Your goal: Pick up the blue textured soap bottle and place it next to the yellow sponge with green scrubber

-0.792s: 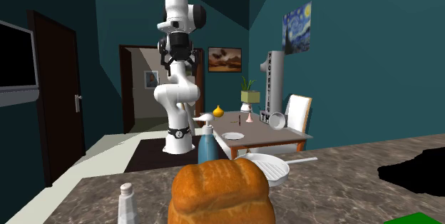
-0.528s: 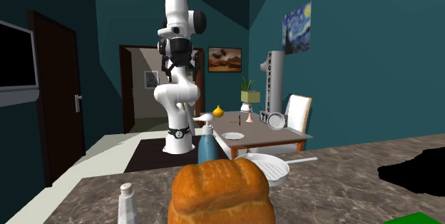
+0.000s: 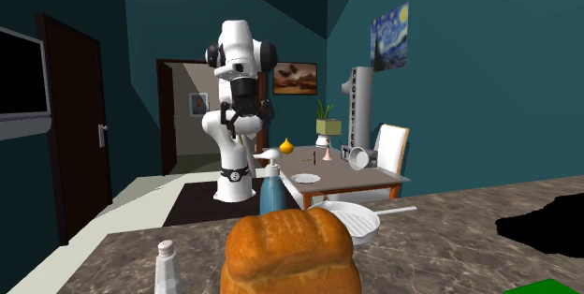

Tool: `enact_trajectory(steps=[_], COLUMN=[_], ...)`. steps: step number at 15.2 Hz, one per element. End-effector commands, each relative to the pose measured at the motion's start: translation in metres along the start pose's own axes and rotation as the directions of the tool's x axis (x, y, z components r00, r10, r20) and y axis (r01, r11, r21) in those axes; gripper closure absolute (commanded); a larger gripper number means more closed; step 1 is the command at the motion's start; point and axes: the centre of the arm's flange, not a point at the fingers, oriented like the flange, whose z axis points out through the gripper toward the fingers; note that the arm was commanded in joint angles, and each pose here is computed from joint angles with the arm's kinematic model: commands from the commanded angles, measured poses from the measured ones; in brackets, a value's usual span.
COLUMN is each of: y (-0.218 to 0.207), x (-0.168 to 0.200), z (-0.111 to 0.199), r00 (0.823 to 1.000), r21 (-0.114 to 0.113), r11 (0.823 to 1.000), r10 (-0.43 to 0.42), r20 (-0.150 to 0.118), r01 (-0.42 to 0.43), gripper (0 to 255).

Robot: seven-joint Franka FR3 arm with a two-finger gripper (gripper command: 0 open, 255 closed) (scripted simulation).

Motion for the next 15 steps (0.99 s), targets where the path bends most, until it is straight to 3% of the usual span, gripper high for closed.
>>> enact_trajectory(steps=[1, 9, 15], y=[0.0, -0.008, -0.009], x=[0.007, 0.044, 0.049], z=[0.023, 0.113, 0.139], r00=[0.999, 0.985, 0.985], r21=[0.007, 0.039, 0.039], r11=[1.0, 0.999, 0.999], r10=[0.0, -0.002, -0.002], r20=[-0.039, -0.17, -0.17], r01=[0.001, 0.009, 0.009], gripper=[0, 0, 0])
